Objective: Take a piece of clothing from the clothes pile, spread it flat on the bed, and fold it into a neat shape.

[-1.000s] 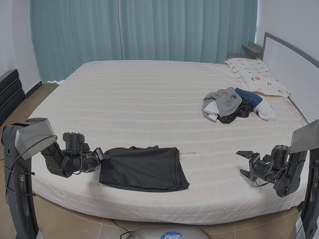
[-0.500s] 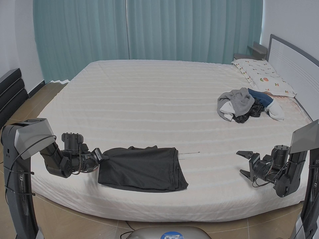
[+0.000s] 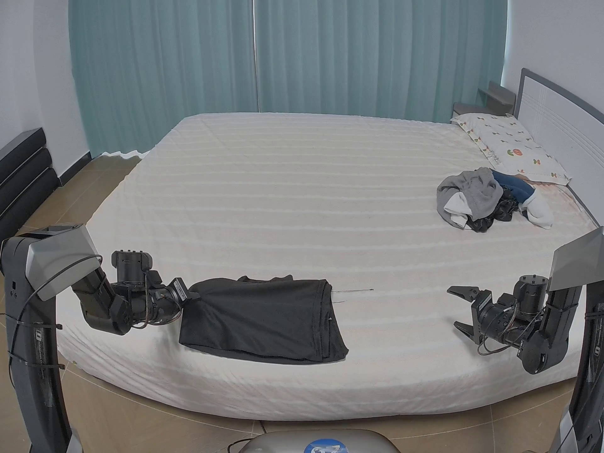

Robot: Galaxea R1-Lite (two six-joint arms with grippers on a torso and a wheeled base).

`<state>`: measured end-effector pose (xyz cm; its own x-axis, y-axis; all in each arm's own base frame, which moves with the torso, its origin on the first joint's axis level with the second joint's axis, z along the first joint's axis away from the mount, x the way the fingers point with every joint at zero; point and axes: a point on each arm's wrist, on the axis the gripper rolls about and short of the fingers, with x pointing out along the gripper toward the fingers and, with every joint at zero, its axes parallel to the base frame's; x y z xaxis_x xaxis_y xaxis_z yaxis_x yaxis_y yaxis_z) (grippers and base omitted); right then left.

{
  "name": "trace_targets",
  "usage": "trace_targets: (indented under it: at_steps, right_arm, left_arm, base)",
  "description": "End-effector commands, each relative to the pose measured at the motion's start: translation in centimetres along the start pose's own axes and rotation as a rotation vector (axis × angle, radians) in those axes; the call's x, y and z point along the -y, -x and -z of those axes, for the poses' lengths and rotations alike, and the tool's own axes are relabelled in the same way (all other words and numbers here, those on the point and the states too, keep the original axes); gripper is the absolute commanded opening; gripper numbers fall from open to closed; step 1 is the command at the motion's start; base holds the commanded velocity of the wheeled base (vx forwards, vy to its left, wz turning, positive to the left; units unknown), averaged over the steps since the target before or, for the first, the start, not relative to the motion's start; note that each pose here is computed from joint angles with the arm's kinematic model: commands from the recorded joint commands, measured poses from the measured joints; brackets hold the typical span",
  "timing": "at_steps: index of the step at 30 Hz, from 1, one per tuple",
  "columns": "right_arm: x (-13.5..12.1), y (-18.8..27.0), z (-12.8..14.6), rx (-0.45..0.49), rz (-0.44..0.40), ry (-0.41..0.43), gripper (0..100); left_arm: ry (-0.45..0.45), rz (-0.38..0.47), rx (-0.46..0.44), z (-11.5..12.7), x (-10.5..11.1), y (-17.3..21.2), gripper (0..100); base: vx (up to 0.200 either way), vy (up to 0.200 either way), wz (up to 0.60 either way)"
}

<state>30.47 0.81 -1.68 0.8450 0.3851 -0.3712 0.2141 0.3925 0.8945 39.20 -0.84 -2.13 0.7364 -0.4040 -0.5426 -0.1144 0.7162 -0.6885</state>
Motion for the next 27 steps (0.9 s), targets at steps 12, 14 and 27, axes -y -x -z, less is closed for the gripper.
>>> trace_targets:
  at_steps: [12, 14, 27]
  right_arm:
    - [-0.10, 0.02, -0.09, 0.007, -0.009, 0.004, 100]
    - [-0.14, -0.02, -0.01, 0.004, -0.010, 0.006, 100]
    - [-0.14, -0.02, -0.01, 0.004, -0.010, 0.006, 100]
  left_arm:
    - [-0.008, -0.033, 0.068, -0.51, -0.41, -0.55, 0]
    - [-0.008, -0.033, 0.066, -0.43, -0.37, -0.52, 0]
    - [0.006, -0.033, 0.061, -0.22, -0.32, -0.45, 100]
  base:
    - [0.000, 0.183, 0.00]
    - [0.000, 0.000, 0.00]
    - [0.000, 0.000, 0.00]
